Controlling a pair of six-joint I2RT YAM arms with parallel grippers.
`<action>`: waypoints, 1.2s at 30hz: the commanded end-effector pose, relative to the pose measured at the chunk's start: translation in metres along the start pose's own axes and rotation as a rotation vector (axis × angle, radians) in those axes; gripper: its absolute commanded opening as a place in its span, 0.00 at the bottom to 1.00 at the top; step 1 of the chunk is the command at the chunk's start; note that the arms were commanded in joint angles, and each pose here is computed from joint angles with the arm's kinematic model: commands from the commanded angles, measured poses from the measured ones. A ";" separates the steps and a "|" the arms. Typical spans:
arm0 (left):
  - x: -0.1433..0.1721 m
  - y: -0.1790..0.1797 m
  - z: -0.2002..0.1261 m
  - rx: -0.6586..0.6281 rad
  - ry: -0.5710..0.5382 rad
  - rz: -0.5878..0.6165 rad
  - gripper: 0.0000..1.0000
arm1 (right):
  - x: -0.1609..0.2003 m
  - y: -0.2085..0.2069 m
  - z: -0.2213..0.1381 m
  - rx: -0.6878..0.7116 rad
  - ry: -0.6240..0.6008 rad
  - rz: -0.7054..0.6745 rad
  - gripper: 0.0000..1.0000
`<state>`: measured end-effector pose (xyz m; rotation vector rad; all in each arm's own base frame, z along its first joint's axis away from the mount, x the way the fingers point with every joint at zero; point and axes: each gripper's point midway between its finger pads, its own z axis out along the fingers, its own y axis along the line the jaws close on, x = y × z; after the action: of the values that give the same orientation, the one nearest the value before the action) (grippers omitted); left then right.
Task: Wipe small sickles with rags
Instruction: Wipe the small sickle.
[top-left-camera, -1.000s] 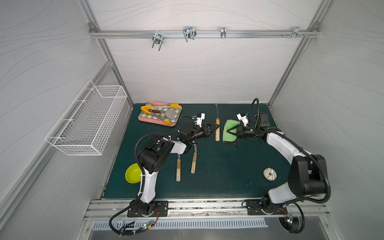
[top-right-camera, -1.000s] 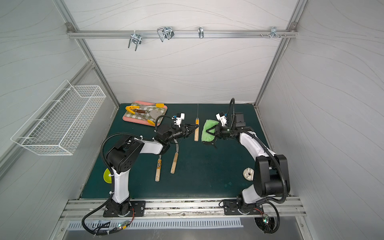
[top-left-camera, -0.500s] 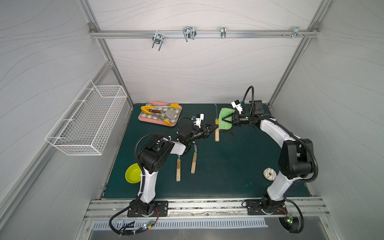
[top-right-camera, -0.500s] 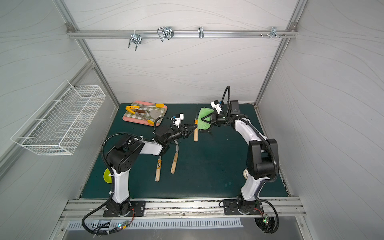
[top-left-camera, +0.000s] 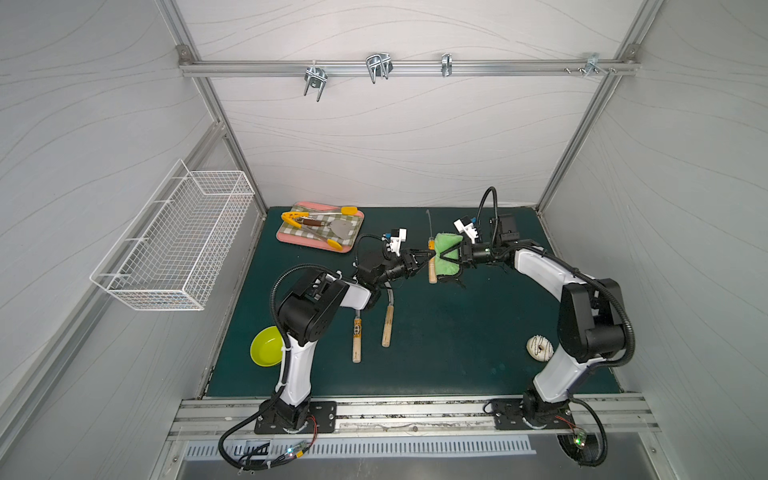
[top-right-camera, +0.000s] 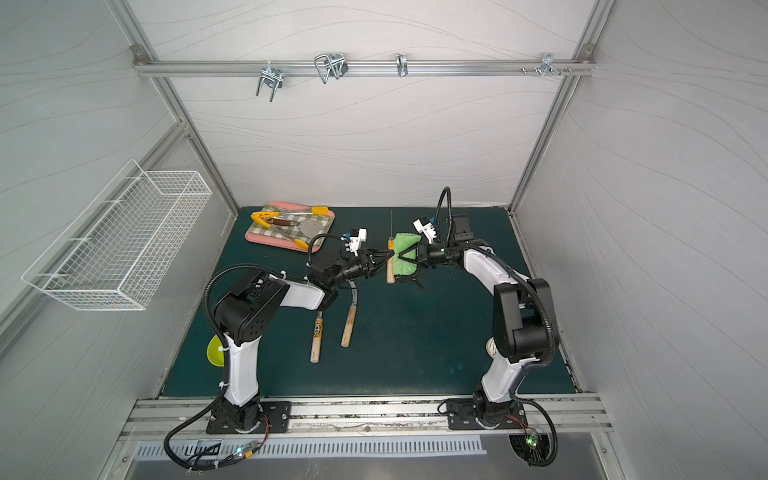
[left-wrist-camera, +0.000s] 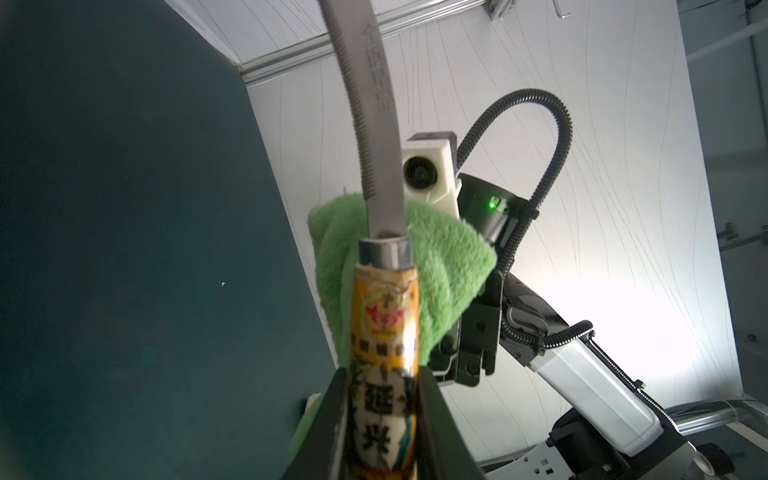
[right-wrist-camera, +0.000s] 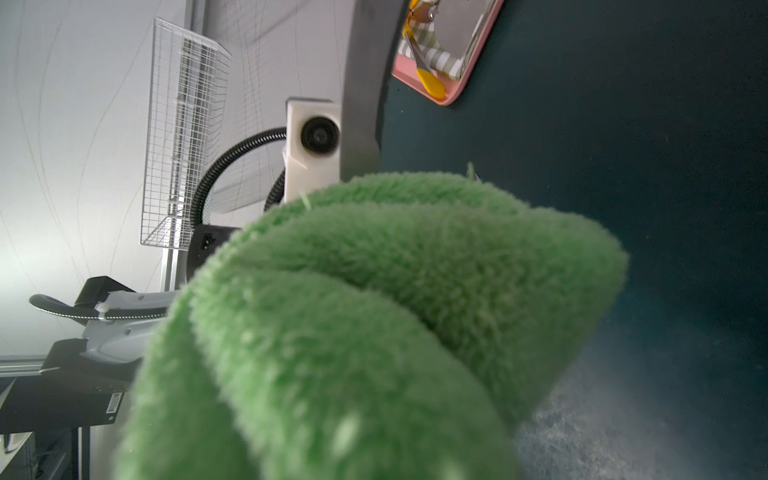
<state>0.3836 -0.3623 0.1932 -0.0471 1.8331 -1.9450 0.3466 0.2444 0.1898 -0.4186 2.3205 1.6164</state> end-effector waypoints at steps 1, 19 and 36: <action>-0.011 -0.043 0.013 0.138 0.000 0.094 0.00 | 0.025 0.020 0.011 -0.048 0.057 -0.032 0.12; -0.019 -0.029 0.008 0.108 -0.013 0.091 0.00 | 0.044 0.004 -0.018 0.055 -0.069 0.102 0.11; -0.004 -0.040 -0.001 0.121 -0.004 0.096 0.00 | -0.046 0.004 -0.005 0.005 -0.061 0.023 0.12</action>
<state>0.3847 -0.3603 0.1907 -0.0409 1.8204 -1.9407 0.3986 0.2349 0.2173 -0.2796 2.2701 1.5736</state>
